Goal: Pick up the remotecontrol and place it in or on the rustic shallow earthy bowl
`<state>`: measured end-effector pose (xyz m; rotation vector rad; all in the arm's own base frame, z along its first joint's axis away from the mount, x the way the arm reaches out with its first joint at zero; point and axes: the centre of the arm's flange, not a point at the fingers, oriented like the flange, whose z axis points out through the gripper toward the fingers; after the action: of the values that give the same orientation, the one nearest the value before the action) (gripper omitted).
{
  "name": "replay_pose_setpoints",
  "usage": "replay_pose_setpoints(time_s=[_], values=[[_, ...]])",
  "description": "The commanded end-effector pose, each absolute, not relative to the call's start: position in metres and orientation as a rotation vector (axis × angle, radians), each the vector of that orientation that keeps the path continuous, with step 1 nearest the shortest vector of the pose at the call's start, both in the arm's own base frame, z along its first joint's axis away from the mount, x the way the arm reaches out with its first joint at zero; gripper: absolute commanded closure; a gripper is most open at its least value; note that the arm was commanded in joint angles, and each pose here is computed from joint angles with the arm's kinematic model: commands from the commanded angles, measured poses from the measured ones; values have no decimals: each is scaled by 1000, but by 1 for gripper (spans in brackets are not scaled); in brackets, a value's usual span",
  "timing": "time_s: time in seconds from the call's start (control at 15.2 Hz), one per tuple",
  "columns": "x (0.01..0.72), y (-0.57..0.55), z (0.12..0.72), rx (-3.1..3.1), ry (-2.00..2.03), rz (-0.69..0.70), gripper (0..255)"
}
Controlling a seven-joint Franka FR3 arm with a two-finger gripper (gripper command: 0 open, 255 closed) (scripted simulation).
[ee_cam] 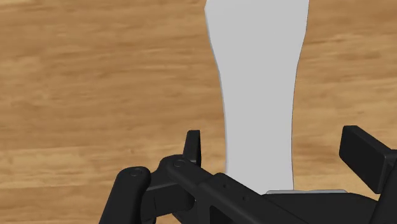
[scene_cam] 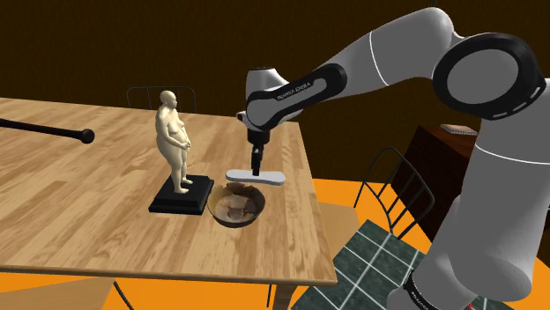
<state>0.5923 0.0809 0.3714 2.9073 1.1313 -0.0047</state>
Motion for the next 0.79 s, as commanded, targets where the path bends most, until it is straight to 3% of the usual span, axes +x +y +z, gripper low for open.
replay_pose_setpoints(time_s=[0.0, 0.73], values=[[593, 82, 360, 2903, 1142, -4, 0], [593, 81, 330, 2903, 1142, -4, 0]])
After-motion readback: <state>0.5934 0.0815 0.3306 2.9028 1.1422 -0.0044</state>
